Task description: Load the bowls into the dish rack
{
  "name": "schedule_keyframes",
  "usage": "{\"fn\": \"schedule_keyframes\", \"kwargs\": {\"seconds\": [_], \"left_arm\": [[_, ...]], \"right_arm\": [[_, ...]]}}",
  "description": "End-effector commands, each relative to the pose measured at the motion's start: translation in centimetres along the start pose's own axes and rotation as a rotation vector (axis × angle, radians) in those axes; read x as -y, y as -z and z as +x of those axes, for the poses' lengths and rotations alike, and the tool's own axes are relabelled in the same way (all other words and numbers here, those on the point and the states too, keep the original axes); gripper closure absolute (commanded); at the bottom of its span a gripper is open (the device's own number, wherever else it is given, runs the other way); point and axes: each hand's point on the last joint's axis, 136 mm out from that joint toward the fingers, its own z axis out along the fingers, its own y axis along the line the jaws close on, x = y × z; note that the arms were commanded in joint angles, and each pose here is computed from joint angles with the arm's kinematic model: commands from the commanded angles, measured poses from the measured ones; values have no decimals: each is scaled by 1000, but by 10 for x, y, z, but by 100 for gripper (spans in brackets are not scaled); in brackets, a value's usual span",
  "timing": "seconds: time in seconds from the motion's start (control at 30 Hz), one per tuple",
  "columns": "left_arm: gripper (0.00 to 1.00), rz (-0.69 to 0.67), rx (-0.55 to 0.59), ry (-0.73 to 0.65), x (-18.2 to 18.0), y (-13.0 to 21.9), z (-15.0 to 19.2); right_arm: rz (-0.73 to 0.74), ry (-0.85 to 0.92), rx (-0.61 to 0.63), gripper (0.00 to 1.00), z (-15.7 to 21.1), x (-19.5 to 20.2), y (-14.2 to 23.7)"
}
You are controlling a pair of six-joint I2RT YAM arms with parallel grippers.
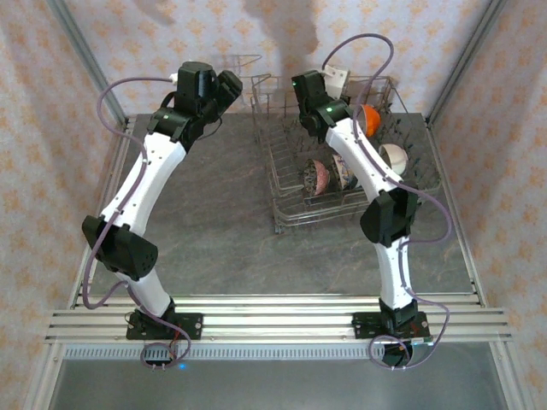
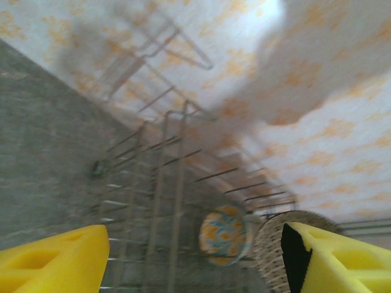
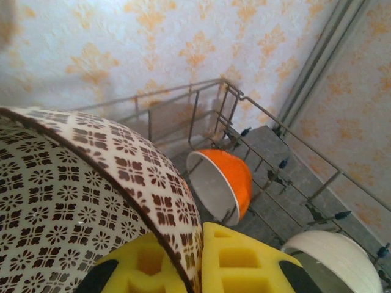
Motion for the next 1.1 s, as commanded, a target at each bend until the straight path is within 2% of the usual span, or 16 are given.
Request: {"fn": "schedule_keyframes", "kwargs": {"seconds": [0.0, 0.23, 0.37, 0.6, 0.77, 1.07], "left_arm": [[27, -81, -88, -136, -33, -2, 25], [29, -196, -245, -139, -101, -30, 70], [31, -235, -362, -168, -124, -47, 101], [33, -258, -516, -212, -145, -68, 146], [33, -254, -613, -274, -144, -79, 177], [33, -195, -795, -361, -141, -71, 232]], "right_arm": [[76, 21, 9, 100, 0, 8, 1], [172, -3, 13, 100, 17, 7, -14], [200, 8, 31, 100, 20, 2, -22], [305, 30, 80, 100, 27, 3, -32], [353, 41, 107, 100, 31, 3, -37], [424, 86, 149, 100, 39, -2, -43]]}}
